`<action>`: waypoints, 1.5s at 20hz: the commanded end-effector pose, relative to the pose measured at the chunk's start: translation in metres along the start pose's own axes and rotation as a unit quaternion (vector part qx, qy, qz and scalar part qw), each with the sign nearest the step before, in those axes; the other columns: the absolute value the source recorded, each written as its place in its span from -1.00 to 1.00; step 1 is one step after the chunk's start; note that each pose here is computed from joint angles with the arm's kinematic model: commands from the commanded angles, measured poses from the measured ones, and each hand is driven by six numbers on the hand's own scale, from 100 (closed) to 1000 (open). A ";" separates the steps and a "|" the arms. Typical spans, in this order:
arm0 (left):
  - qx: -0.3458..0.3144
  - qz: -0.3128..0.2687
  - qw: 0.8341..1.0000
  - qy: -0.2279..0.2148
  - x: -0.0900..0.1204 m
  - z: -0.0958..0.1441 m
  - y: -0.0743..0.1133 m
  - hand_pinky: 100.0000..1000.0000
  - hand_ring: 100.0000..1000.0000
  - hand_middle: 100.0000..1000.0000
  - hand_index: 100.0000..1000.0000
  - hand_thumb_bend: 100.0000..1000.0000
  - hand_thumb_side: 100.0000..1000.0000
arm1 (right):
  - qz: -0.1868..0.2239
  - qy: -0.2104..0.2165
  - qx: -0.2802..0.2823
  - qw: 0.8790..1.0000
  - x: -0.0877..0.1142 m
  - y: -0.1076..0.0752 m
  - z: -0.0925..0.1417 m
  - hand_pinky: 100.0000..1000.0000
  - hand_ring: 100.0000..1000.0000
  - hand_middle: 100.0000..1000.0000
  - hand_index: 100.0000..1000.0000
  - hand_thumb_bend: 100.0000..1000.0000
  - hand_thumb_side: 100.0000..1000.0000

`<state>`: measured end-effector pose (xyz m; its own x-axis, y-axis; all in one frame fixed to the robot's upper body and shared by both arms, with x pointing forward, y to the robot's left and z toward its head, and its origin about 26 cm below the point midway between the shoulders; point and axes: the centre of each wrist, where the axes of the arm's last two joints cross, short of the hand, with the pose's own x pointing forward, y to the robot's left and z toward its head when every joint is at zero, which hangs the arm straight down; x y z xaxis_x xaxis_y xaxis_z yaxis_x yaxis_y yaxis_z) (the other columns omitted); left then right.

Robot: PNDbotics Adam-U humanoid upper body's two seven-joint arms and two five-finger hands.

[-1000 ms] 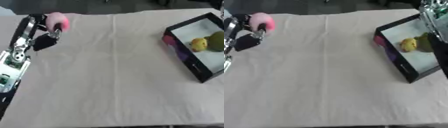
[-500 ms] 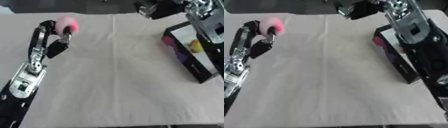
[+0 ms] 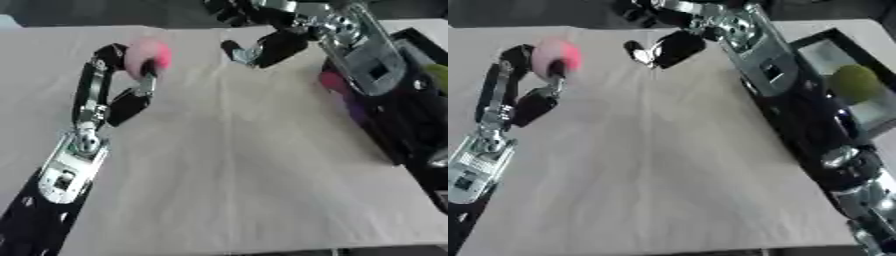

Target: Pick up the objects with one hand, pass them to the other hand, and then place them into the box on the other side of the table.

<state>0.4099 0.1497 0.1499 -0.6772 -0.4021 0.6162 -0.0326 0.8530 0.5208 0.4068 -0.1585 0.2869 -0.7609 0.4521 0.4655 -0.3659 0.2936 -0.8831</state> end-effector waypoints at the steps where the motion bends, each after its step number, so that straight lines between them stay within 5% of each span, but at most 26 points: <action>1: -0.006 -0.008 0.999 -0.046 0.014 -0.011 0.000 0.35 0.26 0.08 0.08 -1.00 -0.60 | 0.022 -0.019 0.011 1.000 0.014 -0.014 0.027 0.86 0.89 0.88 0.91 -1.00 -0.72; 9: -0.026 0.006 0.997 -0.067 0.021 -0.015 -0.009 0.34 0.26 0.08 0.08 -1.00 -0.60 | 0.014 -0.036 0.031 0.999 0.034 -0.012 0.039 0.86 0.90 0.88 0.91 -1.00 -0.72; 30: -0.060 0.034 0.992 -0.104 0.043 -0.019 -0.030 0.34 0.26 0.08 0.09 -1.00 -0.61 | 0.006 -0.029 0.034 0.999 0.028 -0.001 0.018 0.86 0.91 0.90 0.93 -1.00 -0.59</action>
<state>0.3965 0.1047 0.1606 -0.7925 -0.2756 0.5441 0.1028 0.8189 0.5646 0.3779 -0.1613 0.2899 -0.7797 0.4081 0.4749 -0.4148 0.2317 -0.8799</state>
